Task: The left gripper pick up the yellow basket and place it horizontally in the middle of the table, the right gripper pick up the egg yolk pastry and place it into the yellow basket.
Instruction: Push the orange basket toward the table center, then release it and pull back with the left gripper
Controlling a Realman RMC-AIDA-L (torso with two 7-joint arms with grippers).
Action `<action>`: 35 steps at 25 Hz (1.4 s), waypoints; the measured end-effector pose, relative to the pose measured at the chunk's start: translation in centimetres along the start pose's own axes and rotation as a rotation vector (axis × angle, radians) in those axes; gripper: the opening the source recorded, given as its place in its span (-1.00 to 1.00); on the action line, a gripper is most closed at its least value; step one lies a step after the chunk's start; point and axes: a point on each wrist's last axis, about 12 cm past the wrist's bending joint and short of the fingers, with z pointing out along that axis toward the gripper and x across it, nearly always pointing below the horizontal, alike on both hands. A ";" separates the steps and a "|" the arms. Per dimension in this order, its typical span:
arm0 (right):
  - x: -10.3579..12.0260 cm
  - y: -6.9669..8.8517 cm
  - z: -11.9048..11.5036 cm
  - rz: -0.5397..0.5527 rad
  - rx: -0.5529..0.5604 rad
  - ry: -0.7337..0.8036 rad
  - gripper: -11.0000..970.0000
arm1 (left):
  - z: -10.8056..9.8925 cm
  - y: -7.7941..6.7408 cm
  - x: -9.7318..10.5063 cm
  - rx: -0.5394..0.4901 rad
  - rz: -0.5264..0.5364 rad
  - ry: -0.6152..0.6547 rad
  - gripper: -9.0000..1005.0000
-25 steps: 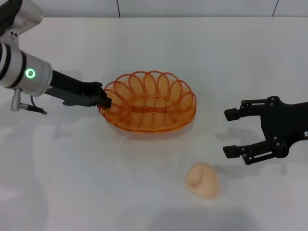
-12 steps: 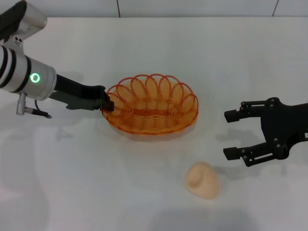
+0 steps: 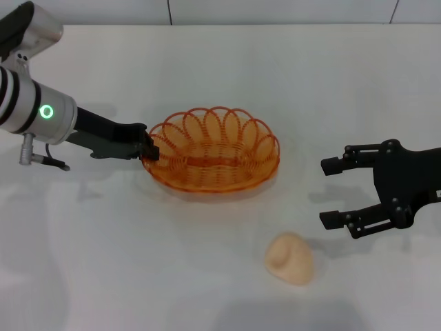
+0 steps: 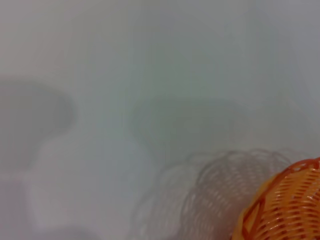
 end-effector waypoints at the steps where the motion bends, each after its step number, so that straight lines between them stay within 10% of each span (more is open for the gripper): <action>1: 0.0 0.0 0.0 0.000 0.000 0.000 0.77 | 0.0 0.0 0.0 -0.001 -0.001 0.002 -0.81; 23: -0.2 0.0 0.0 0.001 0.001 -0.004 0.77 | -0.1 0.1 0.2 0.007 -0.012 0.026 -0.79; 35: -0.2 -0.1 0.0 0.002 0.003 -0.003 0.77 | -0.7 0.1 -0.1 0.019 0.007 0.020 0.18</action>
